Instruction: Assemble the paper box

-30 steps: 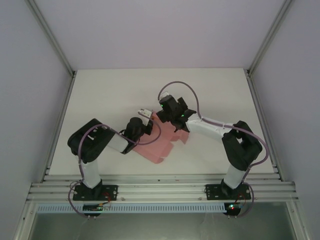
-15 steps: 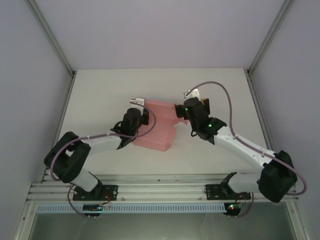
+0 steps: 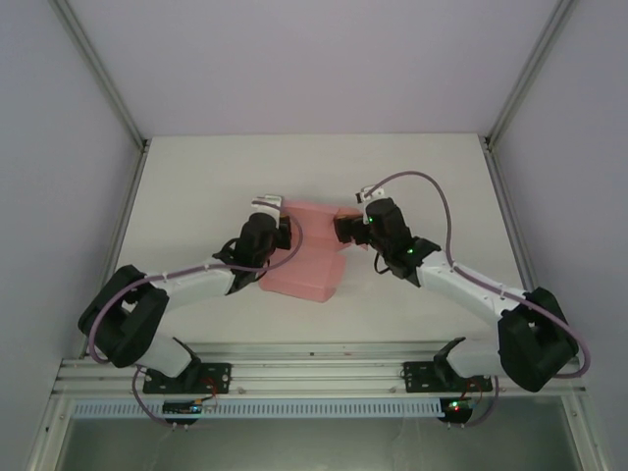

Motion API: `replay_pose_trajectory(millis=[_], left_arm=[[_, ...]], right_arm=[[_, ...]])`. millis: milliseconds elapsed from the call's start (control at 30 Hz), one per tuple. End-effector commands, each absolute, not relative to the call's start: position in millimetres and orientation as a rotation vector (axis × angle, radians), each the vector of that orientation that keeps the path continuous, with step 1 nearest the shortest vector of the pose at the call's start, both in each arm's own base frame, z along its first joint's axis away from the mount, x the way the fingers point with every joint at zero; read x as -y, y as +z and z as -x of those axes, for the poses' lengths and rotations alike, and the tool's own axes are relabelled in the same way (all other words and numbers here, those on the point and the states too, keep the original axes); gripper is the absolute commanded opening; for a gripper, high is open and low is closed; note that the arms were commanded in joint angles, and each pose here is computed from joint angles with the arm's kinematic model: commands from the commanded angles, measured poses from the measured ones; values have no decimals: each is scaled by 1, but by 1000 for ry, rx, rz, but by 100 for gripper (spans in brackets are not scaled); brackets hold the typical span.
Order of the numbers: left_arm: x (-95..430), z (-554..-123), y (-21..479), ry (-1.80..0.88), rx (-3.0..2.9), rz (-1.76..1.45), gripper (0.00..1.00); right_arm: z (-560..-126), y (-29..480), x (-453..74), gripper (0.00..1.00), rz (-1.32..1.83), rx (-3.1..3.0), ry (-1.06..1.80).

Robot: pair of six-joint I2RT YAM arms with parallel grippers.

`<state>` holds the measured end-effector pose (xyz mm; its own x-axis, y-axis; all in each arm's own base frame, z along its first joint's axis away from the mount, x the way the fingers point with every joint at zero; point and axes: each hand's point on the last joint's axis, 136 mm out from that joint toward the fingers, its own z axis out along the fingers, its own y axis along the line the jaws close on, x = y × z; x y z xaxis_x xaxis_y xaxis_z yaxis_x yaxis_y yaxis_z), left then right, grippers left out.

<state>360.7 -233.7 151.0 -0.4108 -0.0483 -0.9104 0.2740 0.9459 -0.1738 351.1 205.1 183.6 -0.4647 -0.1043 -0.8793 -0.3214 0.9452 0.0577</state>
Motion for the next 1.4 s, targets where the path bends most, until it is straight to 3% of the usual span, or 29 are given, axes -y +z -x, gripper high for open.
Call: replay_pose_trajectory(millis=[0, 267, 767, 1100, 1367], left_arm=[[254, -351, 168, -508, -1918, -204, 0], [237, -354, 167, -435, -1925, -116, 0], [218, -357, 178, -337, -1914, -74, 0], [223, -356, 180, -356, -1914, -106, 0], [236, -351, 178, -412, -1908, -184, 0]], right_arm=[[-355, 204, -231, 99, 316, -1916, 433], [-351, 216, -214, 99, 218, -1859, 399], [-291, 173, -167, 99, 296, -2114, 275], [-300, 152, -178, 99, 332, -2191, 252], [-323, 181, -204, 99, 362, -2034, 346]])
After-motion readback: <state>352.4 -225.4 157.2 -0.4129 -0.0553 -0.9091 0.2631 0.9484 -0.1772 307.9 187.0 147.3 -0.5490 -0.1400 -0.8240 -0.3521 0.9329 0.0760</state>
